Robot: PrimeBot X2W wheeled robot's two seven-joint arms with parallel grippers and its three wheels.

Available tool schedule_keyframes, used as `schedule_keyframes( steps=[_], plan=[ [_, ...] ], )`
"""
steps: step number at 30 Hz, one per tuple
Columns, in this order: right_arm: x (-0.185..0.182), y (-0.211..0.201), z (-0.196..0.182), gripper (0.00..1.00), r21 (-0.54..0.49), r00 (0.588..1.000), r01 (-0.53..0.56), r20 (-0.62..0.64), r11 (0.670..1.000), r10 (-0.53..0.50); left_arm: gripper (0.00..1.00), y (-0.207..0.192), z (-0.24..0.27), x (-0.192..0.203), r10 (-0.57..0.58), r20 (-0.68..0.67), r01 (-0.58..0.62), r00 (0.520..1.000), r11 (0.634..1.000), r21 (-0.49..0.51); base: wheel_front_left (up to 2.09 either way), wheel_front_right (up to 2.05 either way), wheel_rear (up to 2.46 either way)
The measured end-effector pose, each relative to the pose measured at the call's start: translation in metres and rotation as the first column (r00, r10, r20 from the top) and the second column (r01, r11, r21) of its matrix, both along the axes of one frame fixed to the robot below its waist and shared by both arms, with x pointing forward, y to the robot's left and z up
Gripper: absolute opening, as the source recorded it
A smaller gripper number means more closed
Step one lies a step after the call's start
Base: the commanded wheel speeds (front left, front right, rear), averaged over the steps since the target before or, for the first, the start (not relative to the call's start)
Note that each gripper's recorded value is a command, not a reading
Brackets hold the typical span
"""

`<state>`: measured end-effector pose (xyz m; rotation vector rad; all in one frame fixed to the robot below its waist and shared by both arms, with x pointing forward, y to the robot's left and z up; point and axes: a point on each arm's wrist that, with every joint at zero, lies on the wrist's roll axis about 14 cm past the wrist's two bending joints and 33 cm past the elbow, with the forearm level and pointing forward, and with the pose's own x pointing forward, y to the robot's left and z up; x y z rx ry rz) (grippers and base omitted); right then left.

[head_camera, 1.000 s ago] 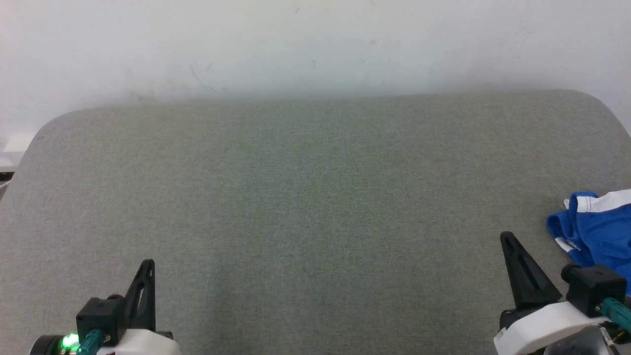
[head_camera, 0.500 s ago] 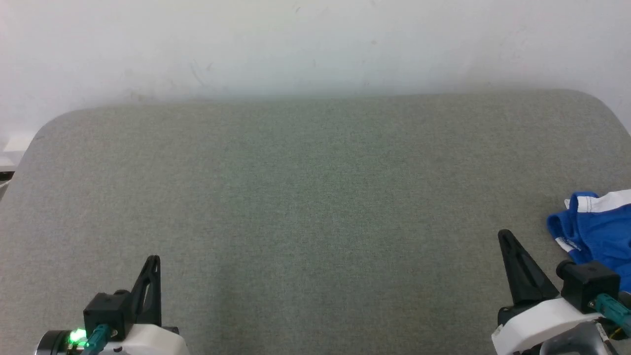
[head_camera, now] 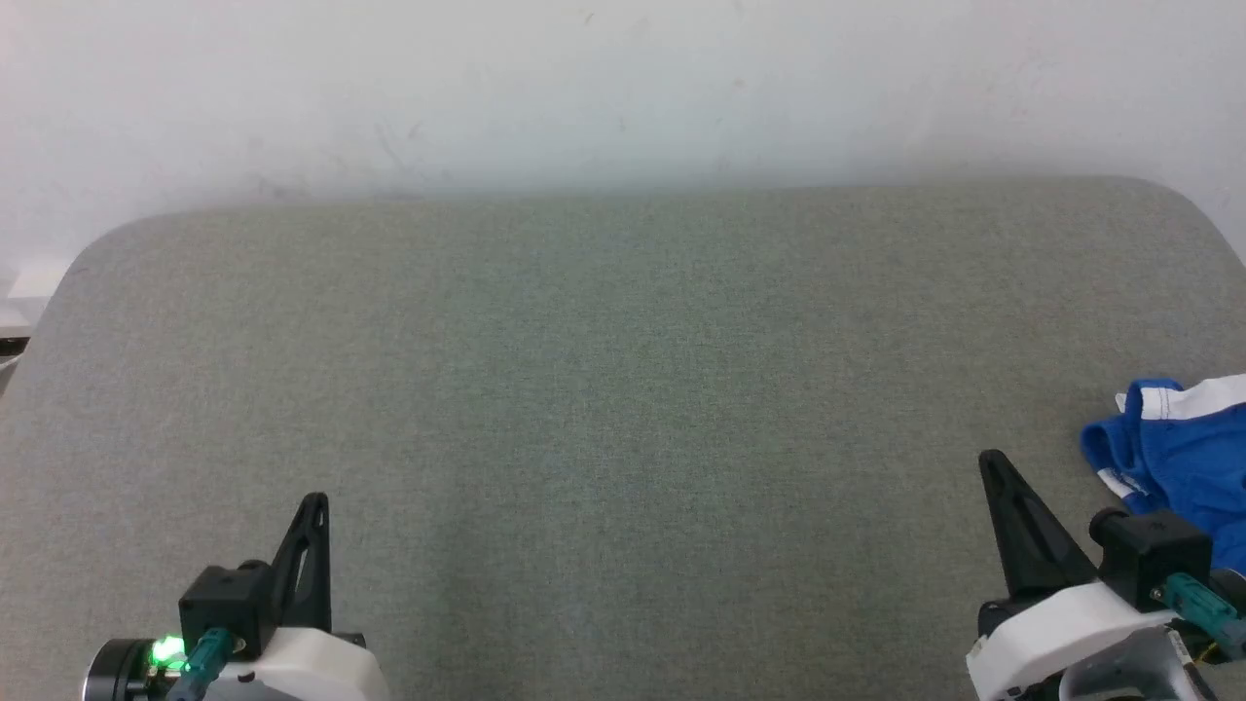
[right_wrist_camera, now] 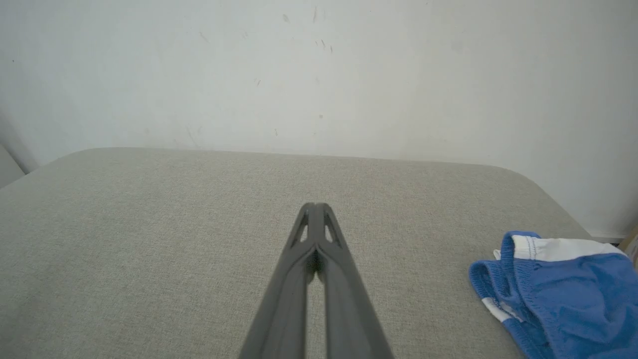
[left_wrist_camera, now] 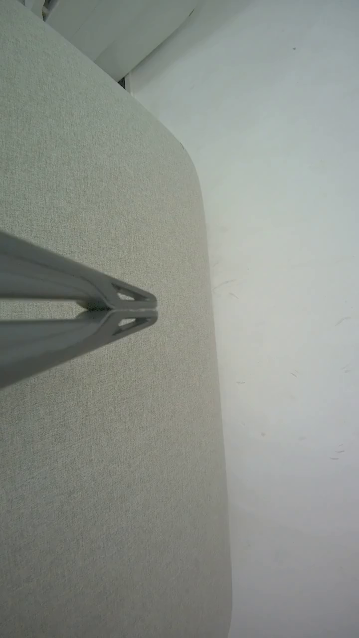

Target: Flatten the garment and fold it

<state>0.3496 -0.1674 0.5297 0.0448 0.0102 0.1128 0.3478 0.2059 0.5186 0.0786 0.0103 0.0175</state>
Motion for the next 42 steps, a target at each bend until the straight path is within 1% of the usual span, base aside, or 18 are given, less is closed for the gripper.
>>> schedule_keyframes(
  steps=[42],
  plan=[
    [0.012, 0.004, -0.004, 0.0, -0.057, 1.0, -0.011, -0.002, 0.998, 0.011, 0.0, -0.016, 0.005, 0.014, -0.006, 0.009, 0.006, 1.0, 1.0, -0.02, 0.0, 0.0, 0.0]
  ],
)
